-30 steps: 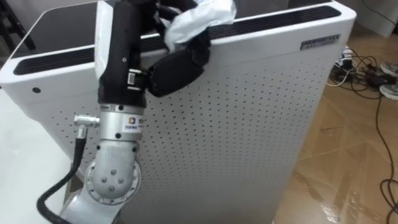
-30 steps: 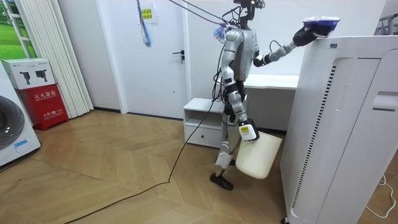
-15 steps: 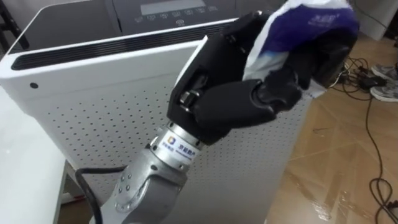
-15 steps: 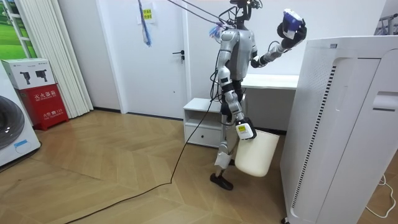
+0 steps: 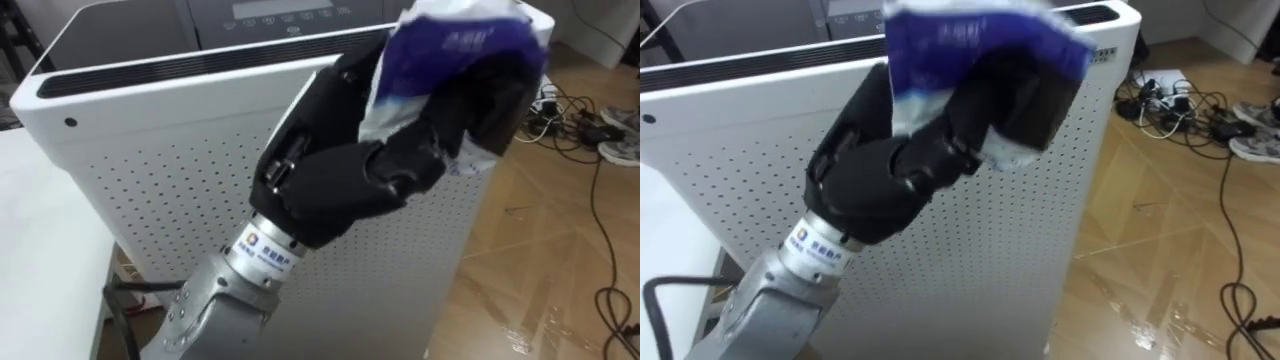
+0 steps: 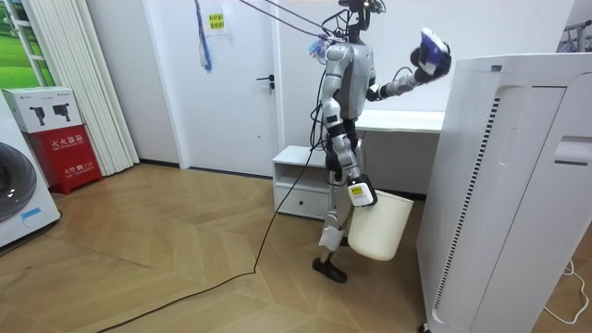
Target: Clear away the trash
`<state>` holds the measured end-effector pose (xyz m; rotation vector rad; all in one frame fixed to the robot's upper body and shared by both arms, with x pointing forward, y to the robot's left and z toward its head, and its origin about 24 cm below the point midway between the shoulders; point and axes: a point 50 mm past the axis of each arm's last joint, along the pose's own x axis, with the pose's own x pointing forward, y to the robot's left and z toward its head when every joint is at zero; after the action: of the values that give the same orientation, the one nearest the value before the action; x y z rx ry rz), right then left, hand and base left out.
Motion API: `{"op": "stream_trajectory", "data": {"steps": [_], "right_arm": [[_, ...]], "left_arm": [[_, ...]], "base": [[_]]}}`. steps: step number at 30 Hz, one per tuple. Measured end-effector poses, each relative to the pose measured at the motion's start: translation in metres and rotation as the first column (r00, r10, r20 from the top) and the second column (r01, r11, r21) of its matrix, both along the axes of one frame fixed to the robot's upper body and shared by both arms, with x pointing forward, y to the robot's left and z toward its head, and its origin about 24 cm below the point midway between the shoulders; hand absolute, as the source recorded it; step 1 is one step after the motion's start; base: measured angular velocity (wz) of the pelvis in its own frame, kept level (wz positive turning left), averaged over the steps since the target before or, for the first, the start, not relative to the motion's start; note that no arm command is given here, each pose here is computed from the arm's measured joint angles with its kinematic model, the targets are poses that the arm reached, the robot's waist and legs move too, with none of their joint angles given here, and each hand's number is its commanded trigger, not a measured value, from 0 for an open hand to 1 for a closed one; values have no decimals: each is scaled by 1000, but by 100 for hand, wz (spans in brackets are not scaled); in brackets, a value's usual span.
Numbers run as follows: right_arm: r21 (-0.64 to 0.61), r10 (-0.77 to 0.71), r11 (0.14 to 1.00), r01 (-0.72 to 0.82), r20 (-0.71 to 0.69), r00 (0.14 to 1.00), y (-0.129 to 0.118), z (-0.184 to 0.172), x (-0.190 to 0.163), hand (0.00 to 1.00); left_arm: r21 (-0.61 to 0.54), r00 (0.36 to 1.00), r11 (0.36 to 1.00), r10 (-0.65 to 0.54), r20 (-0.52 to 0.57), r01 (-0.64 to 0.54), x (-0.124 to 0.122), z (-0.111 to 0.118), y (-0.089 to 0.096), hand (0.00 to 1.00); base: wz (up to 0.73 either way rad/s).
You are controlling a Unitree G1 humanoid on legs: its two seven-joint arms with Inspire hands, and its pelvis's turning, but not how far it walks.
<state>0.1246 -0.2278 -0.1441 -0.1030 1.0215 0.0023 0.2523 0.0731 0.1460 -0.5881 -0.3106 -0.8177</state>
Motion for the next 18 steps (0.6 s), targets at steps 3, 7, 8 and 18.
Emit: {"op": "stream_trajectory", "data": {"steps": [3,7,8,18], "right_arm": [[-1,2,1000,-2,11,1000,1,1,5,100],[-4,18,1000,-18,37,999,2,4,14,100],[-3,19,1000,-19,45,999,3,5,17,100],[-9,51,999,-50,85,995,8,12,42,100]], "left_arm": [[109,997,992,67,-37,-63,3,-23,6,100],[267,989,955,143,-44,-126,6,-48,12,100],[310,986,941,161,-52,-137,7,-56,14,100],[520,944,844,265,-195,-129,4,-122,28,100]], "base": [[13],[15],[4],[3]]}}
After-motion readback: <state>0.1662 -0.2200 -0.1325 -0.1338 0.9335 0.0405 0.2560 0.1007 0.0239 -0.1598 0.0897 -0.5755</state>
